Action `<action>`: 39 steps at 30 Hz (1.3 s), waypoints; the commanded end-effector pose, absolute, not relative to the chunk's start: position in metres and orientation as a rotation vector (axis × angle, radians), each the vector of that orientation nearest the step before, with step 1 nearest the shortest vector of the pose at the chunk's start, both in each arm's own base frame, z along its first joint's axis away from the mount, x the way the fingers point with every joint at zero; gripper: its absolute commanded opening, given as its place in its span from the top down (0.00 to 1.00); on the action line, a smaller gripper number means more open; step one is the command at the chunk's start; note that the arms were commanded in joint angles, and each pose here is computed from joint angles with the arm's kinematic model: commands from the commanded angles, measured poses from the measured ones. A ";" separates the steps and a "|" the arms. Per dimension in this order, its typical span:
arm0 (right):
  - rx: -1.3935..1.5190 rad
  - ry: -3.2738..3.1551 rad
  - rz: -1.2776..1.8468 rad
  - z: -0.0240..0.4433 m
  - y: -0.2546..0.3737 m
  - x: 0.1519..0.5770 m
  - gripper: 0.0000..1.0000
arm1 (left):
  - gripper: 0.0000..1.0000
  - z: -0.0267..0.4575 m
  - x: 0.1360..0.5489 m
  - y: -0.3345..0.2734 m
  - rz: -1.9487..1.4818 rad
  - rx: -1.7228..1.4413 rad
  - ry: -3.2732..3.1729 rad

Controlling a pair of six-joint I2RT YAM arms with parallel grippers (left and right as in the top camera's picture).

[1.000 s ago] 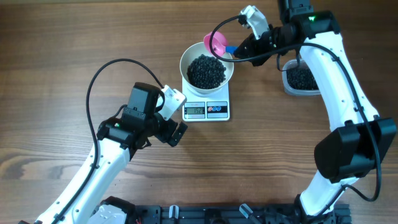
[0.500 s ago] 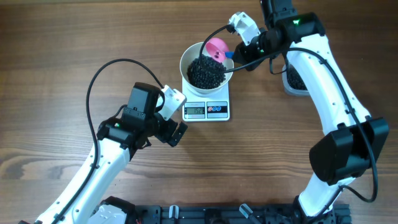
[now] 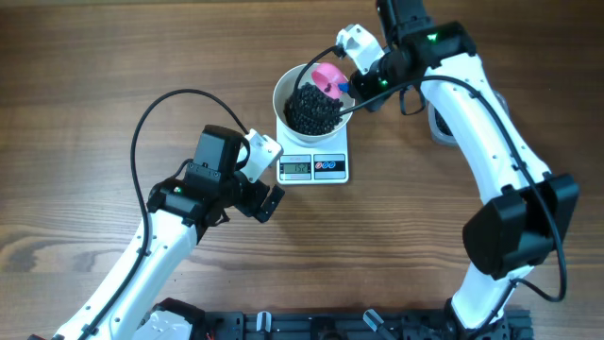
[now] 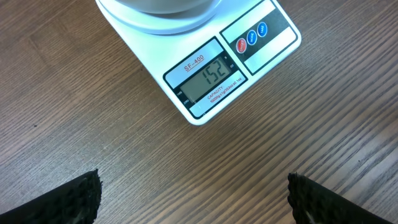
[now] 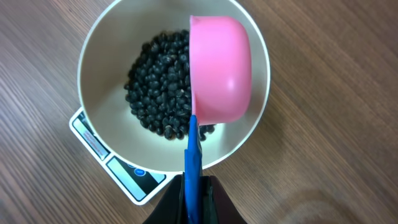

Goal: Scoop item into bowl and weigh 150g on scale
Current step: 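Lower the scoop into the bowl and shake out more beans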

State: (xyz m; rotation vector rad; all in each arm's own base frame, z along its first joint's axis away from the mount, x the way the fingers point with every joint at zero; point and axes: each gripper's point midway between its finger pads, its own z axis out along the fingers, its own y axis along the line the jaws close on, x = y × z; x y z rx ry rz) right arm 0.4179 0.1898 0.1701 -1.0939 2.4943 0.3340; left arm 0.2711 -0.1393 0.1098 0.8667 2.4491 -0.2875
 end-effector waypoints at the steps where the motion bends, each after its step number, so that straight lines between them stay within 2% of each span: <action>1: -1.127 2.513 0.301 0.156 0.199 0.421 0.96 | 0.00 0.107 0.271 -0.137 -0.281 0.867 2.457; 18: -1.142 2.534 0.258 0.142 0.198 0.422 0.96 | 0.00 0.107 0.271 -0.137 -0.281 0.868 2.457; 39: -1.205 2.572 0.367 0.128 0.214 0.397 0.96 | 0.00 0.107 0.271 -0.137 -0.281 0.868 2.457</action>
